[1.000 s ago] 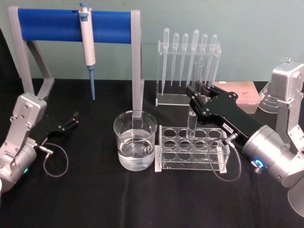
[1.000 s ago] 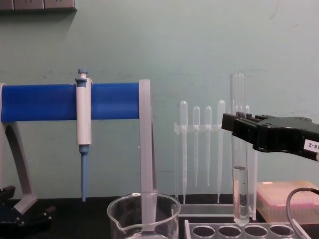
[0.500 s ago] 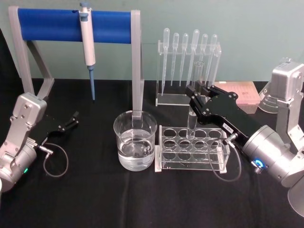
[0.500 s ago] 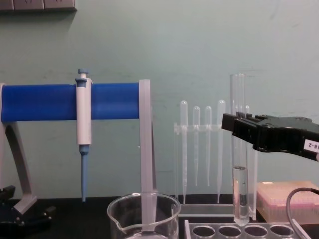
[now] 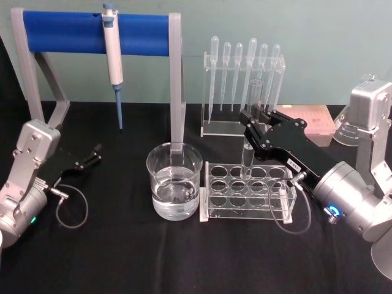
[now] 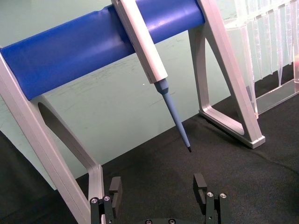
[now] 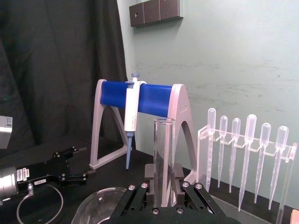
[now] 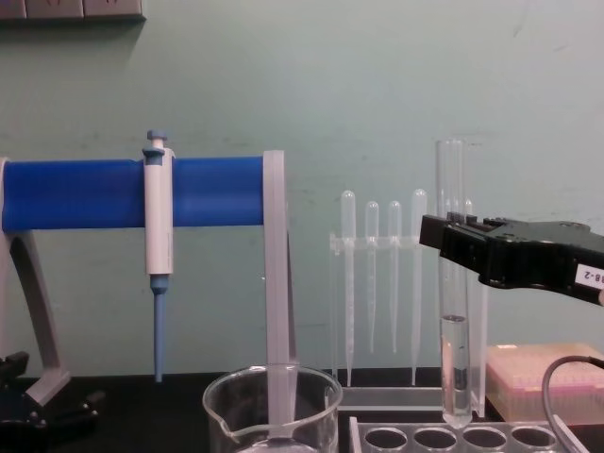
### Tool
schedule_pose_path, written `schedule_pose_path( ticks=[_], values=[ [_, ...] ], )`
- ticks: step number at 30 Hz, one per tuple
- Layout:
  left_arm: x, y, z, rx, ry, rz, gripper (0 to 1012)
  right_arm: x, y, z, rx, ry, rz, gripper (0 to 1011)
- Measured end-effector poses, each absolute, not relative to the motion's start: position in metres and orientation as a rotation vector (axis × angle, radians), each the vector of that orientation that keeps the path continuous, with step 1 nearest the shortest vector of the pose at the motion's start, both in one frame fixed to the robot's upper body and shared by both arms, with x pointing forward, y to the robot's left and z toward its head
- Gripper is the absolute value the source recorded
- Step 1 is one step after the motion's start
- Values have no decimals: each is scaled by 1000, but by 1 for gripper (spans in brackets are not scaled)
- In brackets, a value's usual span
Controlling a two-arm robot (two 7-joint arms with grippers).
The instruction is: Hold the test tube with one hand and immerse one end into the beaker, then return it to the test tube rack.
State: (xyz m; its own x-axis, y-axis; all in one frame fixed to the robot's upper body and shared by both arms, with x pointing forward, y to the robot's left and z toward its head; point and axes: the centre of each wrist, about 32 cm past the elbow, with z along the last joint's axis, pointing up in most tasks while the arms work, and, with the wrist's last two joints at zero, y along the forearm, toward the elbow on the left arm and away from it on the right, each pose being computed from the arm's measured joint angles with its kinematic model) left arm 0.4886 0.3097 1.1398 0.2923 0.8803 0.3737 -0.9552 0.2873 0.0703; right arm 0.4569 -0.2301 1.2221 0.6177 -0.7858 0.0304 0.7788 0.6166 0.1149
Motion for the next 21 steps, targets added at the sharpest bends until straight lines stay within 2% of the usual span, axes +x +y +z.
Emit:
schedule_pose_path(
  ticks=[21],
  values=[
    [489,310,1140,304,-285,1248,1000,457,-230,1222,93,-80,-902,239]
  ],
)
